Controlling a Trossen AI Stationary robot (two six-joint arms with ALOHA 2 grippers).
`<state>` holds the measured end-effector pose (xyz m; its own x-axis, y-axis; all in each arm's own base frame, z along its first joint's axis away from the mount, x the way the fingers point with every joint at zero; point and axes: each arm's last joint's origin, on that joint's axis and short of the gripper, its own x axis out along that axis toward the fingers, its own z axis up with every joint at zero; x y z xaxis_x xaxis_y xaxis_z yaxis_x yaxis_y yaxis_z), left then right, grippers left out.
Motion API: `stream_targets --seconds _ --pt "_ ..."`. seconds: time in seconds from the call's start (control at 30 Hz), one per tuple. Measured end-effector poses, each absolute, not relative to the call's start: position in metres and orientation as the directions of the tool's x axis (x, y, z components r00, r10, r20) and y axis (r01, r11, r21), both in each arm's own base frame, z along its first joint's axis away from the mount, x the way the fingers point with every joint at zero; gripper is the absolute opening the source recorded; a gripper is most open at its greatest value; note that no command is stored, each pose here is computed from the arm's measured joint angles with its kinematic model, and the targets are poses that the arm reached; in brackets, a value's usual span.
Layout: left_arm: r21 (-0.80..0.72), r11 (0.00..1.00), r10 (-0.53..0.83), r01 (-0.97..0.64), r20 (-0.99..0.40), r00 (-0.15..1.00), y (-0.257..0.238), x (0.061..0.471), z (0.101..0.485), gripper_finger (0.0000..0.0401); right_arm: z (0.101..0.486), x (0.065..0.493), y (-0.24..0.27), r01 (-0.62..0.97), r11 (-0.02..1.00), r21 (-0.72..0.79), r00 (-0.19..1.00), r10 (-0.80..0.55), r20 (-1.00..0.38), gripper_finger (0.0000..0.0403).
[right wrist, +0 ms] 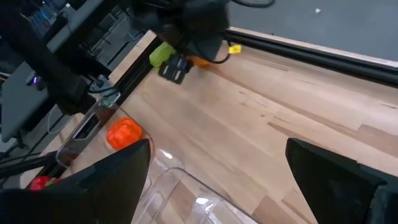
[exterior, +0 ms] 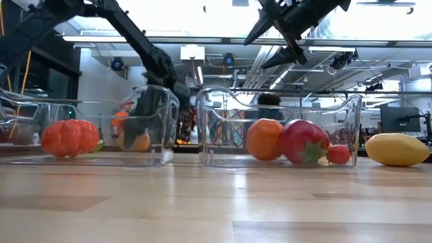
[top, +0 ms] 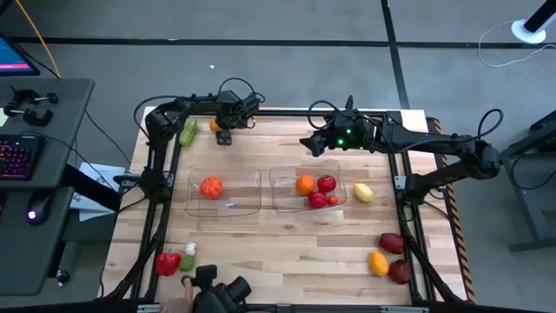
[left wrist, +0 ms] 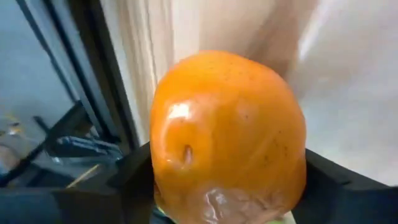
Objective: Sort produce into baskets
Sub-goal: Put the top brown potato into the left transparent bin
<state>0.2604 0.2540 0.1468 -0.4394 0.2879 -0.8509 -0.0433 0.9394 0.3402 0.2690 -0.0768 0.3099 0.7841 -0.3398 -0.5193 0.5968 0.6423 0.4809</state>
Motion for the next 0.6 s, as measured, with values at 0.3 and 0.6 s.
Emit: stream_targets --seconds 0.3,0.6 --pt "-0.077 0.824 0.104 -0.562 -0.954 0.282 0.216 0.264 0.241 0.0244 0.309 0.268 -0.077 0.596 0.67 0.443 0.777 -0.343 -0.527 0.0369" --pt "-0.39 0.877 -0.004 -0.28 -0.589 0.808 0.107 0.261 0.29 0.0256 0.302 0.265 -0.072 0.548 0.714 0.436 0.767 -0.221 -0.602 0.0369"
